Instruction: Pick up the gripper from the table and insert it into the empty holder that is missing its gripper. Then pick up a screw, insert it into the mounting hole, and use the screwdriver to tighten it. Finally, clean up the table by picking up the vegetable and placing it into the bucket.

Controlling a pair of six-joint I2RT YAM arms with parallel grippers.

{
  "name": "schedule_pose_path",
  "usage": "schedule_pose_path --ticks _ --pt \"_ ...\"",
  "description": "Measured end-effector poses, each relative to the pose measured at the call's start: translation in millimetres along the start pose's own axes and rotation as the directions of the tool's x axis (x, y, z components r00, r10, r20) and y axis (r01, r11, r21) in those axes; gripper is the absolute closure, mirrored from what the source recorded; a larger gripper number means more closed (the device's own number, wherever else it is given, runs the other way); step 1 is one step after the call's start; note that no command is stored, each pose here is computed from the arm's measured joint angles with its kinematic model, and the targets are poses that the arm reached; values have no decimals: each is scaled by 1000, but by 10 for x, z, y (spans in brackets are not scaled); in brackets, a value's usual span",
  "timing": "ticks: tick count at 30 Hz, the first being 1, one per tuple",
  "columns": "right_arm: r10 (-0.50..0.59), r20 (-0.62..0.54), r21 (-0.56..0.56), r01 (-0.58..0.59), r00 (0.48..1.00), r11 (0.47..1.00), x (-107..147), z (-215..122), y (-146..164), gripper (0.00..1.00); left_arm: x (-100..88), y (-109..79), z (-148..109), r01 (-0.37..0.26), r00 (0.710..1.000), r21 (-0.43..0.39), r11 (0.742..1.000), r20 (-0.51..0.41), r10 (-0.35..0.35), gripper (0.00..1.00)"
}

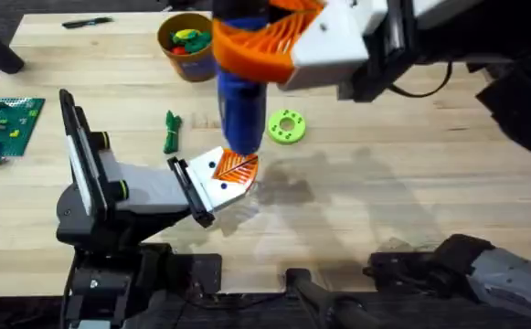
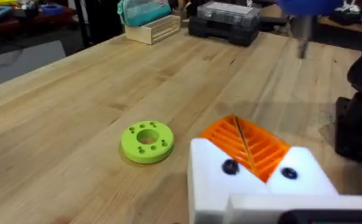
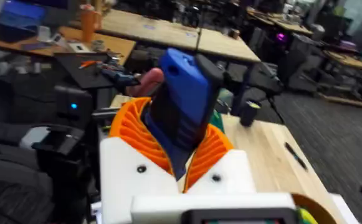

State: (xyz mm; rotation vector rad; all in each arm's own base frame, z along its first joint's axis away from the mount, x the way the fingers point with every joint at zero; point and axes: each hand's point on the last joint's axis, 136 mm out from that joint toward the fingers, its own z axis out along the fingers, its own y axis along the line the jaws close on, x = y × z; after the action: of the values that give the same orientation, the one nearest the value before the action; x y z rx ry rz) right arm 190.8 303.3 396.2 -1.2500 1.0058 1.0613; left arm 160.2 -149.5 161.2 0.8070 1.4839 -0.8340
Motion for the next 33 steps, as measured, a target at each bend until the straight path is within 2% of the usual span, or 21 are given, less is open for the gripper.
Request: schedule_pose_path --ticks 9,15,33 --pt "-61 70 -79 66 996 995 -91 220 175 995 0 0 0 0 1000 0 1000 0 0 991" --pt "-49 74 -117 58 996 992 293 564 68 995 0 0 0 0 1000 0 1000 0 0 991" --pt "-71 42 -123 76 997 990 404 572 81 995 0 0 0 0 1000 0 1000 0 0 991"
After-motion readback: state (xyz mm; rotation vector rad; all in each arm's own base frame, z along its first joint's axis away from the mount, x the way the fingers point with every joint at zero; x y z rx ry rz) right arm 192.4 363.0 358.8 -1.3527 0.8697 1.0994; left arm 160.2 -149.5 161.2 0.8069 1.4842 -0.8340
